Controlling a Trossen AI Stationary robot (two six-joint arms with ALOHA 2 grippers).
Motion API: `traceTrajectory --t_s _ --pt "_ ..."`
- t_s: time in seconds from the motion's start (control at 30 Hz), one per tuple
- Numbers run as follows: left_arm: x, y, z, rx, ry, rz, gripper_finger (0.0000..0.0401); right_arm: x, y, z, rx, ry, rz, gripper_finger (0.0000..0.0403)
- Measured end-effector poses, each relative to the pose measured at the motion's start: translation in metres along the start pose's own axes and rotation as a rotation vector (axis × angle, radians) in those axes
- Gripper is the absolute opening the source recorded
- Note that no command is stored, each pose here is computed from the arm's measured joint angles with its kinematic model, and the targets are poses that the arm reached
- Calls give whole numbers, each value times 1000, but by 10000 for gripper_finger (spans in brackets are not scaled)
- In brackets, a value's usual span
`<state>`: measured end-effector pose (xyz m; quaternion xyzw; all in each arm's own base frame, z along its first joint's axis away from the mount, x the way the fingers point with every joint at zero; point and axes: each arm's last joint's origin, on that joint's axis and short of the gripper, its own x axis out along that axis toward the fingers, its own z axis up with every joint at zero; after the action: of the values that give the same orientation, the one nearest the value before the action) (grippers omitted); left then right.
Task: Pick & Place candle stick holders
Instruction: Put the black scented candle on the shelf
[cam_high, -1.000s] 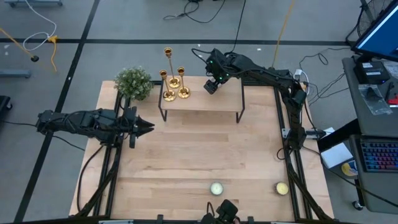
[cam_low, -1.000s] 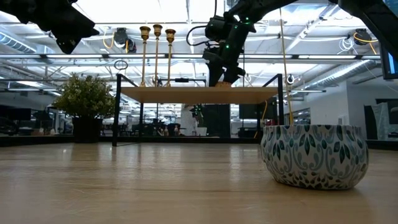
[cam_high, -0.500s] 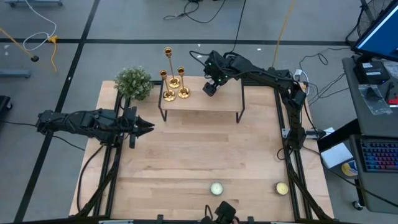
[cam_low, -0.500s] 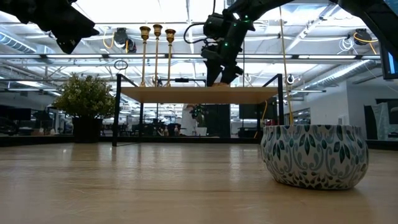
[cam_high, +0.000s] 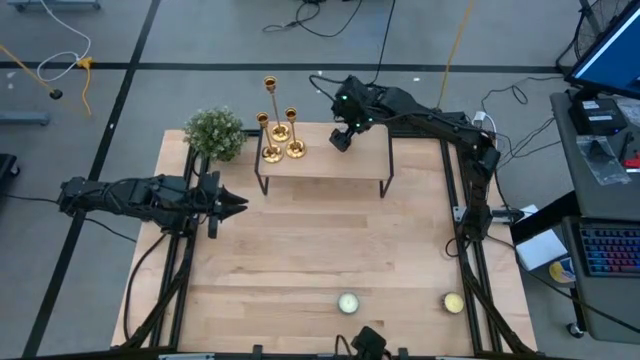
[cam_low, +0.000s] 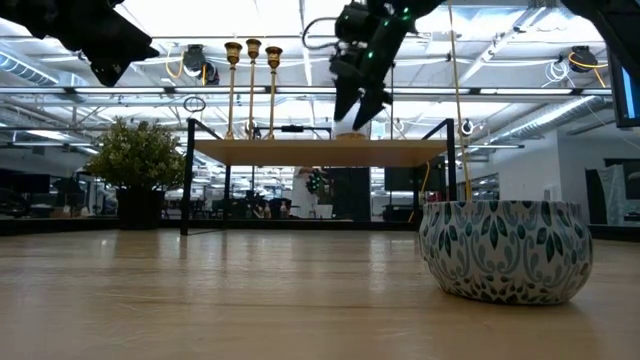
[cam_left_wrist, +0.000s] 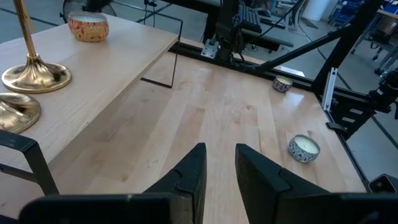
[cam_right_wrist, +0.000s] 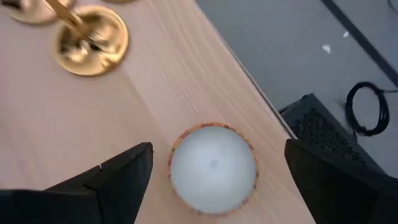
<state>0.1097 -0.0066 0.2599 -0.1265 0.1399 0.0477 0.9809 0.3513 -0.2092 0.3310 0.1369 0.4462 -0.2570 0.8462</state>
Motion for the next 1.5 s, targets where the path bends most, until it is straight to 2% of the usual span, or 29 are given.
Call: traceTrajectory --t_s 0.2,0.43,0.57,0.67,0.8,0.93,1.07,1.33,1.5 --pt "0 0 0 -8 0 -1 86 -50 1 -7 54 -37 13 357" --pt "0 0 -1 -29 7 2 86 -118 19 -48 101 139 31 357" --pt "0 0 -1 -29 7 2 86 -156 30 -79 200 277 13 357" --pt "0 0 -1 -30 7 2 86 -174 41 -94 293 250 47 357" --pt "0 0 -1 -12 7 2 86 -194 53 -122 421 303 122 357" --pt "0 0 -1 3 5 4 86 -194 65 -154 530 385 112 357" --pt "0 0 -1 13 5 4 86 -183 76 -191 602 584 130 357" --pt "0 0 -1 12 5 5 86 -141 98 -258 556 998 87 357" --pt "0 0 -1 12 5 4 86 -122 108 -283 578 1138 93 357"
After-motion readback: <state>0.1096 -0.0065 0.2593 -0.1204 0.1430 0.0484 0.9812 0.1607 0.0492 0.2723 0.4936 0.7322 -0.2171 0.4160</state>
